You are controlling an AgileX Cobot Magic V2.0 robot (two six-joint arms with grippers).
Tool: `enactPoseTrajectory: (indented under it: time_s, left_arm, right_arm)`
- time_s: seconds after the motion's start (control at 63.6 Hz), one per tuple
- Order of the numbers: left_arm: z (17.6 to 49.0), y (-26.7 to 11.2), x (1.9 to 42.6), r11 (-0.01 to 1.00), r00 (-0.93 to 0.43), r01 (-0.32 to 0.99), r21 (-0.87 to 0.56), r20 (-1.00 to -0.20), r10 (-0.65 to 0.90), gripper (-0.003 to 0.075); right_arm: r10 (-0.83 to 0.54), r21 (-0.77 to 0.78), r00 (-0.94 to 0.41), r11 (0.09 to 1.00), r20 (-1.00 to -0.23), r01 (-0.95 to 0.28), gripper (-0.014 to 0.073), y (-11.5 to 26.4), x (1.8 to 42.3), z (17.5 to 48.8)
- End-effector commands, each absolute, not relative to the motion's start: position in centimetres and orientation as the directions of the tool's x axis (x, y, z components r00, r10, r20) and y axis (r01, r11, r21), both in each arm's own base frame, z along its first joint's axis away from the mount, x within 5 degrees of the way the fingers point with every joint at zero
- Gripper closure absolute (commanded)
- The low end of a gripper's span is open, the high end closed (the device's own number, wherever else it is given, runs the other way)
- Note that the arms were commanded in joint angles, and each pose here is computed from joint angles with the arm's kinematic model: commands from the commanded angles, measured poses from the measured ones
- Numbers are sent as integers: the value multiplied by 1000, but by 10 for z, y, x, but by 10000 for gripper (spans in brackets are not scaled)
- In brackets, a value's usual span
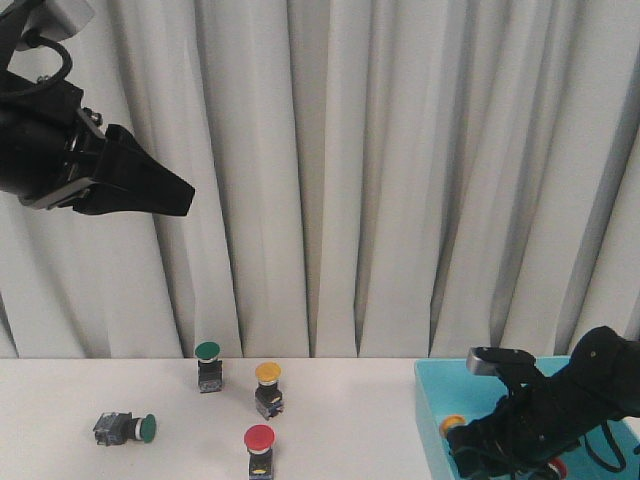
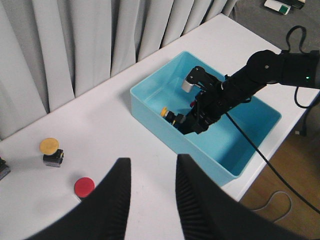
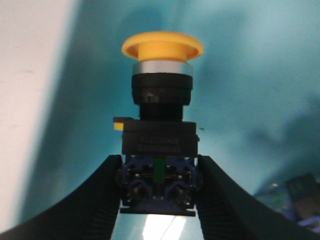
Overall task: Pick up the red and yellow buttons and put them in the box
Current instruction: 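Lower the yellow button into the blue box and open the right gripper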
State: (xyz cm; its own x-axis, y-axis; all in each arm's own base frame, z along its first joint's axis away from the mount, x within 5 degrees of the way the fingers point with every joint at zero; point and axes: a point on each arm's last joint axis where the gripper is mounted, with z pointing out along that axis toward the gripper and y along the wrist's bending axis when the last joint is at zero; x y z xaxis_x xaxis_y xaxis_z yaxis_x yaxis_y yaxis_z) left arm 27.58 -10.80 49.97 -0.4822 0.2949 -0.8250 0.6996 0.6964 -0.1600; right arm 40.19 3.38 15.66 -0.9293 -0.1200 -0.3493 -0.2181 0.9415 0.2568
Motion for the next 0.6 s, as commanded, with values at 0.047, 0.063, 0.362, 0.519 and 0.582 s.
enactPoseTrajectory:
  time_s: [0.047, 0.063, 0.362, 0.519, 0.582]
  left_arm:
    - [521, -107, 262, 690, -416, 707, -155, -880, 229, 503]
    - [521, -107, 262, 690, -416, 707, -155, -880, 229, 503]
    - [521, -107, 262, 690, -416, 707, -155, -880, 229, 503]
    - [521, -107, 261, 689, -418, 708, -156, -878, 232, 503]
    - [521, -107, 261, 689, -418, 708, -156, -878, 232, 503]
  right_arm:
    - [-124, 188, -906, 958, -405, -216, 477, 28, 407, 175]
    - [-126, 184, -906, 959, -403, -216, 477, 27, 407, 175]
    - [-145, 167, -904, 959, -403, -228, 427, 26, 407, 174]
    - [-148, 165, -902, 959, -405, -231, 321, 26, 407, 174]
    - [-150, 163, -901, 959, -407, -233, 270, 26, 407, 174]
